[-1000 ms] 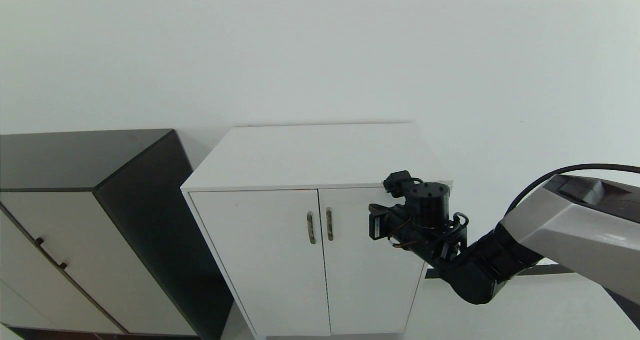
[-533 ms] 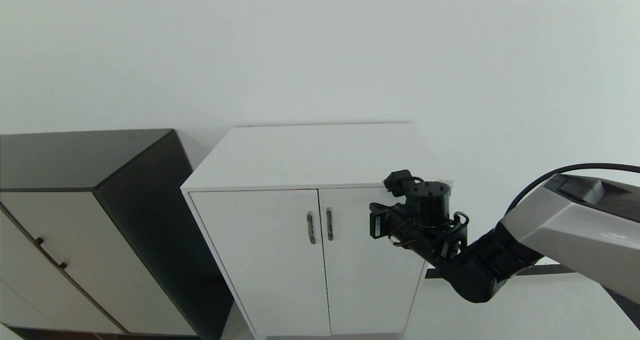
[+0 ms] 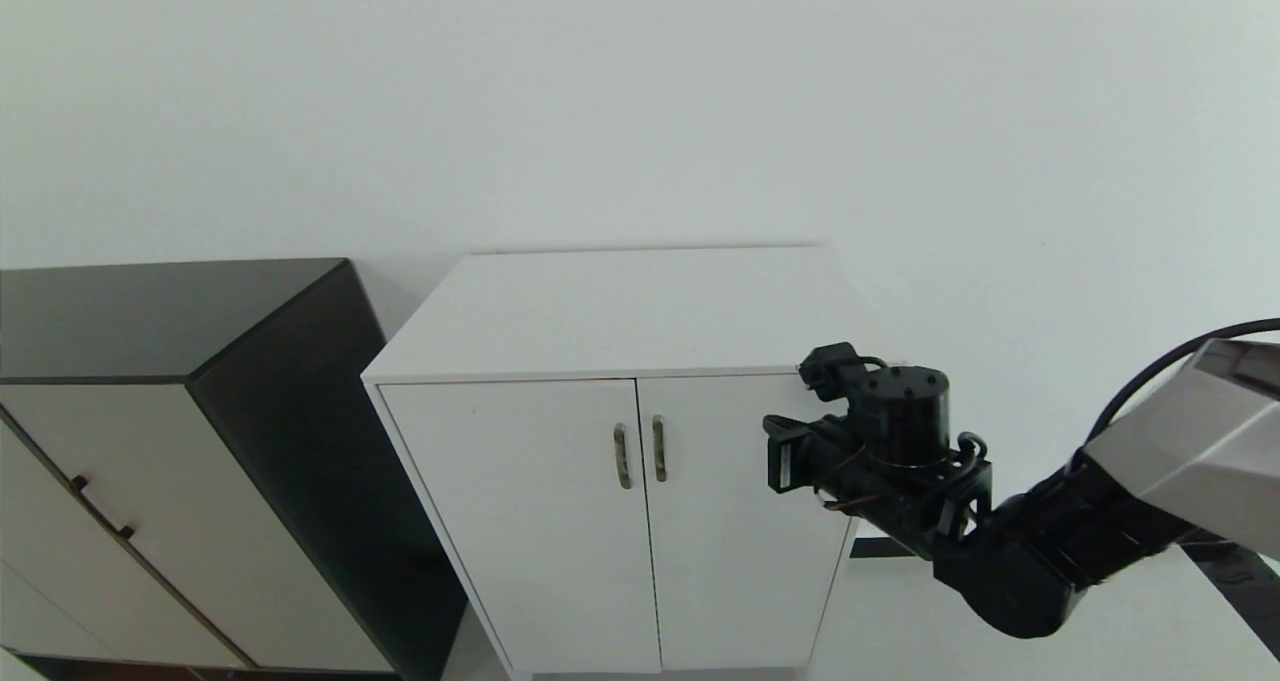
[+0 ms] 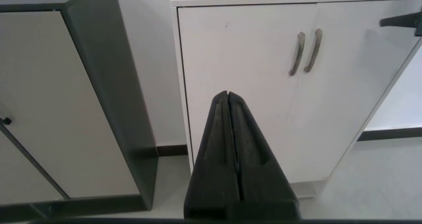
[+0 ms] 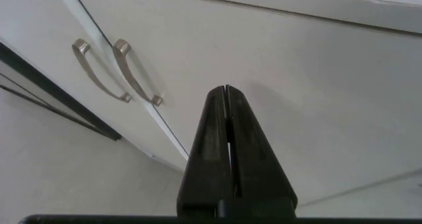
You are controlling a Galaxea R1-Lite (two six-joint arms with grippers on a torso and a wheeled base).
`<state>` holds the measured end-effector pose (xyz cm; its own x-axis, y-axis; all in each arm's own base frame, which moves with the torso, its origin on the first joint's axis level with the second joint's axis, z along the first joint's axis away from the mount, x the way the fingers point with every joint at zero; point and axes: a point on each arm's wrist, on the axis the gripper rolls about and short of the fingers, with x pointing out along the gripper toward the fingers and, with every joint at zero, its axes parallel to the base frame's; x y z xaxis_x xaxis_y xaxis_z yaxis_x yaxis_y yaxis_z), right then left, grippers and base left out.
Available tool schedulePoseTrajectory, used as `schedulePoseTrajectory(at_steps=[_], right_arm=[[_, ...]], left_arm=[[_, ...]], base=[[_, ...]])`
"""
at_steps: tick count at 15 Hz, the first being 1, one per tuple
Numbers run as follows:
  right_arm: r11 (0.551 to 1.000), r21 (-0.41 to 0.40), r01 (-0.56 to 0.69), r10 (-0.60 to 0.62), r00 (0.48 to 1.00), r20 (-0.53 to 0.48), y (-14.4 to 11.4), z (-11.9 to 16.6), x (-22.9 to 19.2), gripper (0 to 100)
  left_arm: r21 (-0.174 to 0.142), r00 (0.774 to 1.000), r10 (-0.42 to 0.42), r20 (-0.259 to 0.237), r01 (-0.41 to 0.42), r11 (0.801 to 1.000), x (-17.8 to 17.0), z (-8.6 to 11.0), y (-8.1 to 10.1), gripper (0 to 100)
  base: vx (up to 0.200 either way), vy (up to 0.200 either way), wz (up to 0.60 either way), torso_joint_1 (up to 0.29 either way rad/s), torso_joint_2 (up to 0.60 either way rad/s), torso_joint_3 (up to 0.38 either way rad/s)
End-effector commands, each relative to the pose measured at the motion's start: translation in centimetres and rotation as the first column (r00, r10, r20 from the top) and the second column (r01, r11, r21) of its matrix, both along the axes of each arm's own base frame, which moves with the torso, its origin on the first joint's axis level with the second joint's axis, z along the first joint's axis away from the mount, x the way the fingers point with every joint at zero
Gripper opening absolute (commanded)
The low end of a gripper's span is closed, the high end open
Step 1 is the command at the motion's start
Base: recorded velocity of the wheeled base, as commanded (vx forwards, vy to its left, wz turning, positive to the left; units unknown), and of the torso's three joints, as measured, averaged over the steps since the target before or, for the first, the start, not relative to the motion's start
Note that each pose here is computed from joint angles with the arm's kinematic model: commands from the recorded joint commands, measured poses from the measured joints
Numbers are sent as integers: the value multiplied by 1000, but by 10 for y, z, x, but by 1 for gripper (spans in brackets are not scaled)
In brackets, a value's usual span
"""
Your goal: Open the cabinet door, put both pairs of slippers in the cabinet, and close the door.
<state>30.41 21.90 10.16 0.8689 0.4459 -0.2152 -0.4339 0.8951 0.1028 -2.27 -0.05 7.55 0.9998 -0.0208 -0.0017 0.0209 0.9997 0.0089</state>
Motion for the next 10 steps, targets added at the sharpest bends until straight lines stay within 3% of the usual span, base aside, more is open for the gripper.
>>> schedulePoseTrajectory(at_steps=[1,5,8,10], right_arm=[[1000,6,10,-10,1000,11,-26,22,-32,0],[985,-6,172,-172,985,10,-103,38,-78,0],[948,-55,313,-315,949,-26,-159,25,-121,0],[926,-92,367,-371,928,-23,-183,17,-155,0]], left_arm=[[0,1000,-1,0,1,1000,0,0,0,0],[0,1000,1,0,-1,1000,0,0,0,0],[0,1000,2,0,-2,1000,0,0,0,0],[-1,1000,1,0,-1,1000,0,0,0,0]], base=[[0,0,0,0,0,0],[0,0,0,0,0,0],[0,0,0,0,0,0],[0,0,0,0,0,0]])
